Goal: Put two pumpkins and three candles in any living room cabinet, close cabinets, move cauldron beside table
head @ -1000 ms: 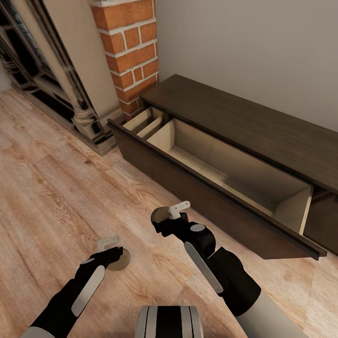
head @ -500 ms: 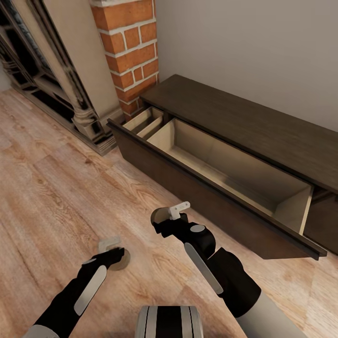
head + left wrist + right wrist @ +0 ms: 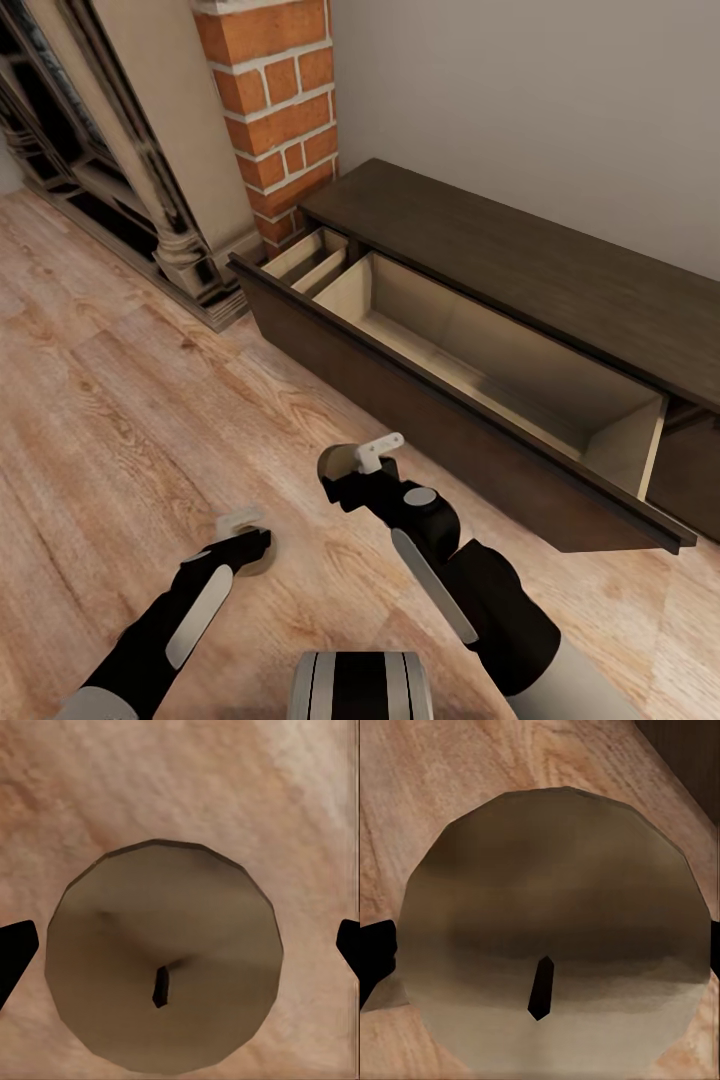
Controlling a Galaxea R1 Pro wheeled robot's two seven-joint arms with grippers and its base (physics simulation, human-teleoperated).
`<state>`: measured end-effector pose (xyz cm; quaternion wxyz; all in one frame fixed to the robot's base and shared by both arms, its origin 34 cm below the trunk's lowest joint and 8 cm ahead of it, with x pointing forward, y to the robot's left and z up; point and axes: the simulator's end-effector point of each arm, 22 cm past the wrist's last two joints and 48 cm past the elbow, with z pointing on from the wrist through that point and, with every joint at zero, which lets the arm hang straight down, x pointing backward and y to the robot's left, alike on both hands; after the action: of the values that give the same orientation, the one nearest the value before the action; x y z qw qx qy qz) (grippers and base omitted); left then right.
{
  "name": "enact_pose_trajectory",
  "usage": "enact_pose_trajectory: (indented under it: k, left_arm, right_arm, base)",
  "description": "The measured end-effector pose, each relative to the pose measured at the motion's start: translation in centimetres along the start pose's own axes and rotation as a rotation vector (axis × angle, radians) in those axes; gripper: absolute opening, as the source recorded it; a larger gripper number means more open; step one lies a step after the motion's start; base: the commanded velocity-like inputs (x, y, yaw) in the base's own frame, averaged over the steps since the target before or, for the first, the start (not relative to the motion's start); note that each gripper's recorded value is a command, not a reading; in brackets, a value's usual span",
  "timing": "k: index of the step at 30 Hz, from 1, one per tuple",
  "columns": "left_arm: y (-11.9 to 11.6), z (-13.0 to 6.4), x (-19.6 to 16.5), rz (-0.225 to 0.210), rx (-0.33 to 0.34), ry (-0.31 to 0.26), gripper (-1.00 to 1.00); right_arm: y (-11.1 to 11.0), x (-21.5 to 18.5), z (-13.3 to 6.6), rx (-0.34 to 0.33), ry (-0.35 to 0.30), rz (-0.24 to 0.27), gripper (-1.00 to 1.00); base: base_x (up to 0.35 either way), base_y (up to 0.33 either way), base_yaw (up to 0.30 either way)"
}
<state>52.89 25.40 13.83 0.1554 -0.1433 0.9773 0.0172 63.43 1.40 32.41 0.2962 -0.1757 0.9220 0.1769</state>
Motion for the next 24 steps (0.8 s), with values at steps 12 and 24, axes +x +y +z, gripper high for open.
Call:
enact_pose_trajectory:
  k: [12, 24]
  left_arm:
    - [0.0, 0.2, 0.4, 0.004, -0.005, 0.010, 1.00]
    - [1.2, 0.7, 0.6, 0.013, -0.030, 0.019, 1.00]
  right_arm:
    - [0.1, 0.2, -0.2, 0.009, 0.006, -0.025, -1.00]
    - [0.1, 0.4, -0.2, 0.010, 0.018, -0.028, -1.00]
  base:
    - [0.000, 0.000, 0.000]
    - [0.000, 0.000, 0.000]
